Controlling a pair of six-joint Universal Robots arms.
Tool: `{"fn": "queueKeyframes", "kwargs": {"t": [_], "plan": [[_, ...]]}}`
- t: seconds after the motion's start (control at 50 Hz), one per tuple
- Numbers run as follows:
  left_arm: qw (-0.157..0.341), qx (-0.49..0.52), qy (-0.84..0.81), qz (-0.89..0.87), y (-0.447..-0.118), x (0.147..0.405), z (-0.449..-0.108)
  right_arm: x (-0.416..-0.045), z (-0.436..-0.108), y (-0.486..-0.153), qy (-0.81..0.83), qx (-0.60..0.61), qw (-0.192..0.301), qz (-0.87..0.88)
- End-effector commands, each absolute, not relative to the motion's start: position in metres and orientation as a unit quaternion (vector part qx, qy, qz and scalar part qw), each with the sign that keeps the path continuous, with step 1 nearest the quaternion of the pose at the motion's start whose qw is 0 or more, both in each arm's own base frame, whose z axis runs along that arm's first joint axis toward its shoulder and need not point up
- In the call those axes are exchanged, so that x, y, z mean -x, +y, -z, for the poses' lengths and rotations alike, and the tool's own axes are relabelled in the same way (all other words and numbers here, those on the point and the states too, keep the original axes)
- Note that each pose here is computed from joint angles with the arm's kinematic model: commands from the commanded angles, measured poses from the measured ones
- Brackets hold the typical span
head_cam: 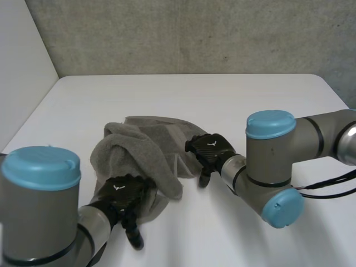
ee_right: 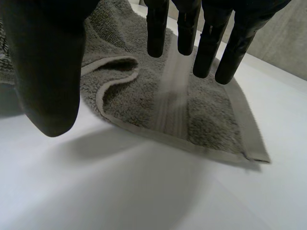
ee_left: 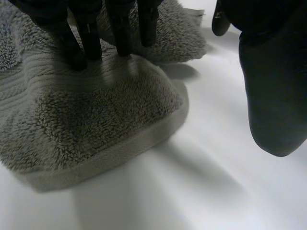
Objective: Fold the towel.
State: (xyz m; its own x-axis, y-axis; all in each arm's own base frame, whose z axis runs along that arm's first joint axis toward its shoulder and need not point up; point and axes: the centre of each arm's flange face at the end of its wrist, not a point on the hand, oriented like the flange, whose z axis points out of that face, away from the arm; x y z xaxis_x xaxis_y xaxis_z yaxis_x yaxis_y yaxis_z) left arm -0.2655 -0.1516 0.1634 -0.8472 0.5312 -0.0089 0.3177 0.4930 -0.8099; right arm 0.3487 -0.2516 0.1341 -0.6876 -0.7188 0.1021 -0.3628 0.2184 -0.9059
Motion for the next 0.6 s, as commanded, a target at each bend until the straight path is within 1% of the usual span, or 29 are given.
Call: {"fn": "queueKeyframes", "kwargs": {"t": [0.02, 0.06, 0.1, 0.28, 0.46, 0.6], "plan": [[0.116, 0.233, -0.848, -0.462, -0.174, 0.274, -0.151, -0.364, -0.127, -0.253, 0.765, 0.339, 0.203, 0.509], [0.107, 0.223, -0.847, -0.471, -0.183, 0.275, -0.147, -0.368, -0.125, -0.254, 0.764, 0.338, 0.210, 0.508], [0.103, 0.220, -0.846, -0.474, -0.186, 0.275, -0.146, -0.375, -0.122, -0.253, 0.762, 0.340, 0.218, 0.507], [0.088, 0.215, -0.841, -0.488, -0.197, 0.278, -0.136, -0.383, -0.118, -0.260, 0.756, 0.339, 0.221, 0.514], [0.080, 0.201, -0.832, -0.510, -0.204, 0.278, -0.137, -0.390, -0.110, -0.270, 0.760, 0.322, 0.231, 0.515], [0.072, 0.180, -0.827, -0.527, -0.215, 0.271, -0.145, -0.391, -0.118, -0.273, 0.762, 0.307, 0.243, 0.516]]}}
